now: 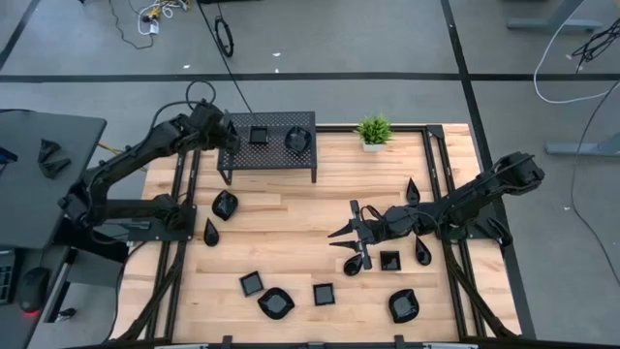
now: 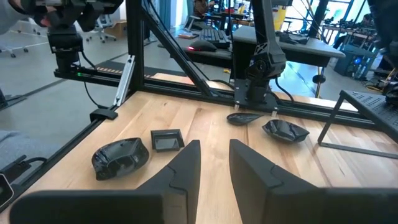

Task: Pick & Place Mini shaped plates
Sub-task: Stack the black drop shaped plate on top of the black drop shaped plates on the shelf

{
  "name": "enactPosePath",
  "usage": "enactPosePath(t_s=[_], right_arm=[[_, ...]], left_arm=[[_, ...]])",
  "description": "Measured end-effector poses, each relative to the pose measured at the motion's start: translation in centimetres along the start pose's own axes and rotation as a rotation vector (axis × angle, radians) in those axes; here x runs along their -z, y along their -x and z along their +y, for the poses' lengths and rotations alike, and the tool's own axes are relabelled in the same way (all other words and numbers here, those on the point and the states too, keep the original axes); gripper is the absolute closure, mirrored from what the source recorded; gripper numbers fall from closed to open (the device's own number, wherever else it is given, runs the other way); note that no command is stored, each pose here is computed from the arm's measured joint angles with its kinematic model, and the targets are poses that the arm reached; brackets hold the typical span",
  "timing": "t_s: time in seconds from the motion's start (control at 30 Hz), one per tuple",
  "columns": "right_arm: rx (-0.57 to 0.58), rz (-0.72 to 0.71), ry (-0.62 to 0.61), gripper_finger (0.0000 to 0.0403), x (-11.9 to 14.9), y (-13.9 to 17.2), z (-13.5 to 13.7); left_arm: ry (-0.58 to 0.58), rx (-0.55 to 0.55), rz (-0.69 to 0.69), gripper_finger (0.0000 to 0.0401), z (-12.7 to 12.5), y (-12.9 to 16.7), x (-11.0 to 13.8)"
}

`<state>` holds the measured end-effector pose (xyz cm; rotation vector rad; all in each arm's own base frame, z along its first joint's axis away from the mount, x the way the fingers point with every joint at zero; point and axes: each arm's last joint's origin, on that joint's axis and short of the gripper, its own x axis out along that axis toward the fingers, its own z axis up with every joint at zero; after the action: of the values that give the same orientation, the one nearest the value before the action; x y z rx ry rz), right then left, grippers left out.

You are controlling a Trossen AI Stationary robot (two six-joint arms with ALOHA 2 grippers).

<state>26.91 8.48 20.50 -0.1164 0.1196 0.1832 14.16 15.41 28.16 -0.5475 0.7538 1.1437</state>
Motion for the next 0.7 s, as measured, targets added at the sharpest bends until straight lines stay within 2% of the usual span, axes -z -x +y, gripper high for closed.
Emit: enactPosePath(t_s=[0.7], right_arm=[[0.0,0.0,0.0,0.0317,0.0,0.0,0.01]], left_arm=[[0.021,0.012,0.014,0.0387,-0.22,-0.52,0.14]])
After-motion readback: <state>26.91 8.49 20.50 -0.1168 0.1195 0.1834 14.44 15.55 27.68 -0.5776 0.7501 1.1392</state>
